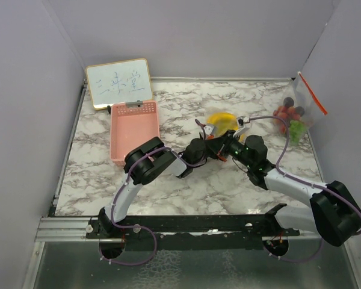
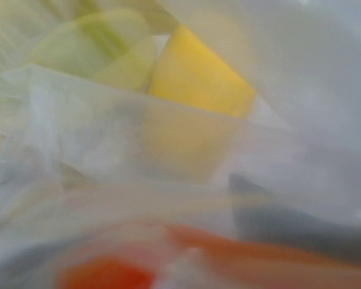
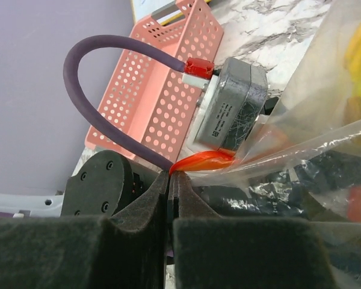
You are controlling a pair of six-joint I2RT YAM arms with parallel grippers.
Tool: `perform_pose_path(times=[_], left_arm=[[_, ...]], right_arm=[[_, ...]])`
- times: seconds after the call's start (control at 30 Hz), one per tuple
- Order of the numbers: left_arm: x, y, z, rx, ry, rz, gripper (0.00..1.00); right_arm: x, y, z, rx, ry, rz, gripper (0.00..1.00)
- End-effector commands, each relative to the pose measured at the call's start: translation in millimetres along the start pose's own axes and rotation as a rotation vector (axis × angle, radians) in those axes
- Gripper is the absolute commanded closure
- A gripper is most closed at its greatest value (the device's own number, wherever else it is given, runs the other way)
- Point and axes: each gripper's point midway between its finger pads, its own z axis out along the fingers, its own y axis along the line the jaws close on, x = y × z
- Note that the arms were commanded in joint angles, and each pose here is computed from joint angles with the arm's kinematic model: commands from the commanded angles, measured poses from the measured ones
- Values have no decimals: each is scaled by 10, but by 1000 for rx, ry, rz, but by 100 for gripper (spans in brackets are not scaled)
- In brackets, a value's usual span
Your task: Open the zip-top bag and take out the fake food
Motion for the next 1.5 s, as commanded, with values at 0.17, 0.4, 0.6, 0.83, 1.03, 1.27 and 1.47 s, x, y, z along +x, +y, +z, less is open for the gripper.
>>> perform_pose_path(times=[0.17, 0.4, 0.6, 0.83, 1.03, 1.27, 1.47], left_arm=[[215, -237, 28, 44, 67, 183, 77], [167, -279, -90, 57, 73, 192, 87], [180, -164, -409, 15, 108, 237, 88], [156, -26, -682, -30, 119, 226, 85], [112, -8, -702, -34, 111, 216, 72], [72, -4, -764, -36, 94, 200, 51], [7, -36, -830, -34, 74, 162, 37]], right_arm=[[59, 496, -58, -160, 114, -50, 98], [-12, 324, -116, -42, 102, -114, 94], [-516, -194, -163, 332, 7, -220, 42], [-718, -854, -436, 617, -30, -242, 27], [-606, -995, -486, 624, -16, -225, 26], [-669, -1149, -611, 678, -36, -184, 27], [-642, -1392, -697, 649, -42, -74, 29]])
